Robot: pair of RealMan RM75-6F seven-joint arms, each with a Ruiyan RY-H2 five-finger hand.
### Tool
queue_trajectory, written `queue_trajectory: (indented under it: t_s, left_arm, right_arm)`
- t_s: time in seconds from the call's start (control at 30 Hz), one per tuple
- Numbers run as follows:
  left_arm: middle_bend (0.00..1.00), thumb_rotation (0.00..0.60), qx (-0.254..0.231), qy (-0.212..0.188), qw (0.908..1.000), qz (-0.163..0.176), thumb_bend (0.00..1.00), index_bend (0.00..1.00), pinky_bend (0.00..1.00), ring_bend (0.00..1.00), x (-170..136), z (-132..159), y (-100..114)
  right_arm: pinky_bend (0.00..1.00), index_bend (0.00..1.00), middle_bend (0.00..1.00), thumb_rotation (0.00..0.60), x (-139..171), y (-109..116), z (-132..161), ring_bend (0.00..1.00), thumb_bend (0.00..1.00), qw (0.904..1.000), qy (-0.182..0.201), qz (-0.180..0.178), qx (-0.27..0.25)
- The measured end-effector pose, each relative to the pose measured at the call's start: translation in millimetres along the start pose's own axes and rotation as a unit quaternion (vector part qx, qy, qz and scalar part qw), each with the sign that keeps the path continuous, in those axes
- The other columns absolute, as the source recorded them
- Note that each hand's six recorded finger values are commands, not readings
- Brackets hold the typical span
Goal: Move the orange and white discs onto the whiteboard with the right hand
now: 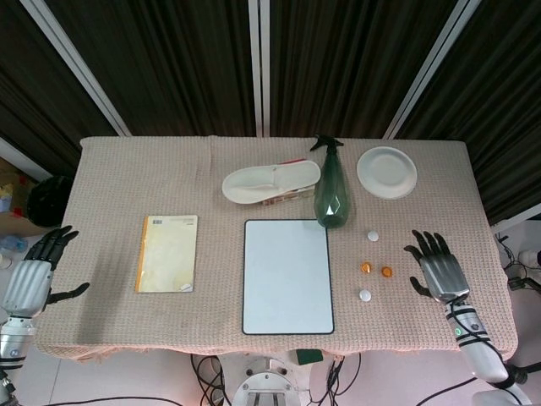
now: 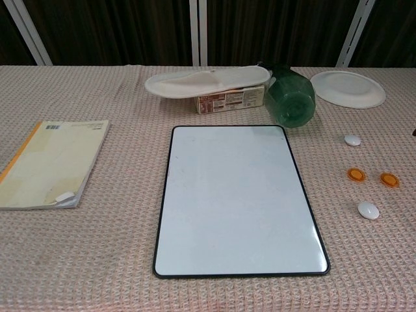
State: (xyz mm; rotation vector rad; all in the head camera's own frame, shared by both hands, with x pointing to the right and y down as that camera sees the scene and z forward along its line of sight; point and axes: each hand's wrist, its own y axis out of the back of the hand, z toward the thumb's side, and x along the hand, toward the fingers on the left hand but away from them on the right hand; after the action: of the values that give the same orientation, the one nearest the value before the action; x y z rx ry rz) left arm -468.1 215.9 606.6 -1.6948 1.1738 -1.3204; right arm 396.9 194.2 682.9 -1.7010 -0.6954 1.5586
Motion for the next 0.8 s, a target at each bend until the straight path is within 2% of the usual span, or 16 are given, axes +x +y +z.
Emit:
queue_trajectory:
  t_s: [0.27,0.8]
  left_arm:
    - [0.09,0.600,0.003,0.006,0.9999,-0.008,0.00,0.13,0.19,0.09,-0.1,-1.9,-1.3]
    - [0.09,0.600,0.007,0.015,0.9997,-0.017,0.00,0.13,0.18,0.09,1.4,-4.9,-0.2]
  right_arm:
    - [0.00,0.32,0.00,0.600,-10.1,-21.5,17.8,0.00,0.30,0.9997,0.016,0.015,0.011]
    - [0.00,0.40,0.00,0.600,-22.1,-35.2,31.5,0.00,0.33,0.9994,0.032,0.011,0.004]
